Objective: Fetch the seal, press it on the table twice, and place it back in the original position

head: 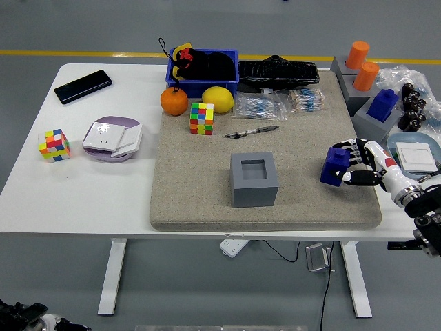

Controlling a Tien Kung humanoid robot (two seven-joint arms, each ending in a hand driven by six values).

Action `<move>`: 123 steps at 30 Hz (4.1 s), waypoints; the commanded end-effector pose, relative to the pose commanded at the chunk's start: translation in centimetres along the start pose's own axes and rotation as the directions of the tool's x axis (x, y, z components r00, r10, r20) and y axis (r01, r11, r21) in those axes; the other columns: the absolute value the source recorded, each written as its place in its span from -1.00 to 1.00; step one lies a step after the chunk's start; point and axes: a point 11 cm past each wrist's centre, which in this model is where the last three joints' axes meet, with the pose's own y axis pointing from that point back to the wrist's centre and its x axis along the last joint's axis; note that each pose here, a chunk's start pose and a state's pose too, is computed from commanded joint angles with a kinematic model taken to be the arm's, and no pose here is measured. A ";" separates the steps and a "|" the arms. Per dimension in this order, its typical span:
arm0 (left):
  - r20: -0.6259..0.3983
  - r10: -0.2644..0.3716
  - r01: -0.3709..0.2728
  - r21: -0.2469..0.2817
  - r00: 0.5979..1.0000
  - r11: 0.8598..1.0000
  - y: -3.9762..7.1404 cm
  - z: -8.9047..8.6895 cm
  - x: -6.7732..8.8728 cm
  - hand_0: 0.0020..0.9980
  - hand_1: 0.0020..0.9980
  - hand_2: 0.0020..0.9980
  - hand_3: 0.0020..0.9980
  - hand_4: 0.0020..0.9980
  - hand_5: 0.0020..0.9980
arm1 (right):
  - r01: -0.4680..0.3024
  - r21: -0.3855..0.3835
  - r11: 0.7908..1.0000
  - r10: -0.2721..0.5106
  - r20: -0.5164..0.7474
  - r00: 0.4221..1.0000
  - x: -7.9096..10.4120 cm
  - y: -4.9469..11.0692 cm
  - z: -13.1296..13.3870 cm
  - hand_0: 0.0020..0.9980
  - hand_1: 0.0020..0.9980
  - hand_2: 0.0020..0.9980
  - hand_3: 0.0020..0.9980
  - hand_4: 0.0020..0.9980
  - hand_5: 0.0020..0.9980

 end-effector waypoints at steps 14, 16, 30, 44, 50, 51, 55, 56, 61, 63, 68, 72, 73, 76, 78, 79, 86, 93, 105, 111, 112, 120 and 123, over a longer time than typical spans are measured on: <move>-0.003 -0.003 0.003 0.000 1.000 1.000 -0.1 -0.1 -0.2 0.45 0.39 0.36 0.50 0.37 -0.49 | 0.005 0.200 0.980 -0.006 0.003 1.000 0.5 0.0 -7.3 0.03 -0.25 -0.20 -0.11 0.43 -1.00; -0.003 -0.004 0.004 0.000 1.000 1.000 -0.1 -0.1 -0.2 0.45 0.39 0.36 0.50 0.37 -0.49 | 0.023 0.257 0.966 -0.024 0.000 1.000 0.2 0.3 -9.6 0.03 -0.25 -0.20 -0.11 0.43 -1.00; -0.008 -0.004 0.004 0.005 1.000 1.000 -0.1 -0.3 -0.2 0.44 0.39 0.36 0.50 0.37 -0.49 | 0.259 0.334 0.906 -0.259 -0.045 0.965 -4.9 1.0 -15.4 0.02 -0.26 -0.21 -0.12 0.43 -1.00; -0.008 -0.007 0.007 0.006 1.000 1.000 -0.1 -0.3 -0.4 0.45 0.39 0.36 0.50 0.37 -0.49 | 0.334 0.307 0.891 -0.335 -0.051 0.941 -7.8 -0.2 -15.3 0.02 -0.26 -0.21 -0.12 0.42 -1.00; -0.006 -0.006 0.006 0.008 1.000 1.000 -0.1 -0.4 -0.3 0.45 0.39 0.36 0.50 0.37 -0.49 | 0.351 0.296 0.888 -0.351 -0.055 0.935 -8.4 -0.7 -15.2 0.01 -0.26 -0.22 -0.12 0.42 -1.00; -0.006 -0.006 0.006 0.008 1.000 1.000 -0.1 -0.4 -0.3 0.45 0.39 0.36 0.50 0.37 -0.49 | 0.351 0.296 0.888 -0.351 -0.055 0.935 -8.5 -0.7 -15.2 0.01 -0.26 -0.22 -0.12 0.42 -1.00; -0.004 -0.007 0.007 0.008 1.000 1.000 -0.1 -0.4 -0.4 0.45 0.39 0.36 0.50 0.37 -0.49 | 0.356 0.288 0.889 -0.356 -0.057 0.933 -8.8 -1.0 -14.9 0.01 -0.26 -0.22 -0.12 0.42 -1.00; -0.004 -0.007 0.007 0.008 1.000 1.000 -0.1 -0.4 -0.4 0.45 0.39 0.36 0.50 0.37 -0.49 | 0.356 0.288 0.889 -0.356 -0.057 0.933 -8.8 -1.1 -14.9 0.01 -0.26 -0.22 -0.12 0.42 -1.00; -0.004 -0.006 0.006 0.006 1.000 1.000 -0.1 -0.3 -0.3 0.45 0.39 0.36 0.50 0.37 -0.48 | 0.361 0.281 0.890 -0.359 -0.060 0.932 -9.0 -1.4 -14.8 0.01 -0.26 -0.22 -0.12 0.42 -1.00; -0.004 -0.006 0.006 0.006 1.000 1.000 -0.1 -0.3 -0.3 0.45 0.39 0.36 0.50 0.37 -0.48 | 0.362 0.277 0.890 -0.360 -0.062 0.931 -9.0 -1.4 -14.7 0.01 -0.26 -0.22 -0.12 0.42 -1.00; -0.004 -0.005 0.005 0.008 1.000 1.000 -0.1 -0.3 -0.3 0.45 0.39 0.36 0.50 0.37 -0.48 | 0.368 0.266 0.891 -0.364 -0.066 0.929 -9.1 -1.5 -14.4 0.01 -0.26 -0.21 -0.11 0.42 -1.00; -0.004 -0.005 0.005 0.008 1.000 1.000 -0.1 -0.4 -0.3 0.45 0.39 0.36 0.50 0.37 -0.49 | 0.372 0.261 0.891 -0.366 -0.072 0.928 -9.1 -1.5 -14.3 0.01 -0.26 -0.21 -0.11 0.42 -1.00; -0.004 -0.005 0.005 0.008 1.000 1.000 -0.1 -0.4 -0.3 0.45 0.39 0.36 0.50 0.37 -0.49 | 0.372 0.260 0.891 -0.366 -0.074 0.928 -9.1 -1.6 -14.3 0.01 -0.26 -0.21 -0.11 0.42 -1.00; -0.004 -0.005 0.005 0.007 1.000 1.000 -0.1 -0.3 -0.3 0.45 0.39 0.36 0.50 0.37 -0.49 | 0.375 0.257 0.891 -0.367 -0.079 0.927 -9.1 -1.5 -14.2 0.01 -0.26 -0.21 -0.11 0.42 -1.00; -0.004 -0.006 0.006 0.006 1.000 1.000 -0.1 -0.3 -0.3 0.44 0.39 0.36 0.50 0.37 -0.49 | 0.375 0.256 0.891 -0.368 -0.080 0.927 -9.1 -1.6 -14.2 0.01 -0.26 -0.21 -0.11 0.42 -1.00; -0.004 -0.007 0.007 0.006 1.000 1.000 -0.1 -0.3 -0.4 0.44 0.39 0.36 0.50 0.37 -0.49 | 0.376 0.255 0.891 -0.368 -0.081 0.926 -9.1 -1.6 -14.2 0.01 -0.26 -0.21 -0.11 0.42 -1.00; -0.003 -0.006 0.006 0.005 1.000 1.000 -0.1 -0.2 -0.3 0.45 0.39 0.36 0.50 0.37 -0.49 | 0.378 0.257 0.890 -0.368 -0.088 0.926 -9.2 -1.6 -14.2 0.01 -0.26 -0.21 -0.11 0.42 -1.00; -0.003 -0.005 0.005 0.006 1.000 1.000 -0.1 -0.3 -0.3 0.45 0.39 0.36 0.50 0.37 -0.49 | 0.378 0.255 0.890 -0.367 -0.092 0.926 -9.2 -1.7 -14.1 0.01 -0.26 -0.21 -0.11 0.42 -1.00; -0.002 -0.007 0.007 0.005 1.000 1.000 -0.1 -0.2 -0.4 0.45 0.38 0.36 0.50 0.37 -0.49 | 0.387 0.238 0.891 -0.371 -0.113 0.922 -9.4 -1.8 -13.7 0.01 -0.26 -0.21 -0.11 0.42 -1.00; -0.001 -0.006 0.006 0.005 1.000 1.000 -0.1 -0.2 -0.3 0.45 0.39 0.36 0.50 0.37 -0.49 | 0.392 0.237 0.889 -0.374 -0.116 0.920 -9.4 -1.9 -13.8 0.01 -0.26 -0.21 -0.11 0.42 -1.00; -0.001 -0.006 0.006 0.005 1.000 1.000 -0.1 -0.2 -0.3 0.45 0.39 0.36 0.50 0.37 -0.49 | 0.393 0.237 0.889 -0.376 -0.115 0.919 -9.4 -1.9 -13.7 0.01 -0.26 -0.21 -0.11 0.42 -1.00; -0.001 -0.006 0.006 0.005 1.000 1.000 -0.1 -0.2 -0.3 0.45 0.39 0.36 0.50 0.37 -0.49 | 0.406 0.236 0.883 -0.391 -0.112 0.914 -9.7 -1.8 -13.8 0.13 0.02 0.06 0.14 0.60 -1.00; -0.001 -0.006 0.006 0.006 1.000 1.000 -0.1 -0.2 -0.3 0.45 0.39 0.36 0.50 0.37 -0.49 | 0.408 0.236 0.882 -0.391 -0.116 0.913 -9.8 -1.8 -13.8 0.13 0.02 0.06 0.14 0.60 -1.00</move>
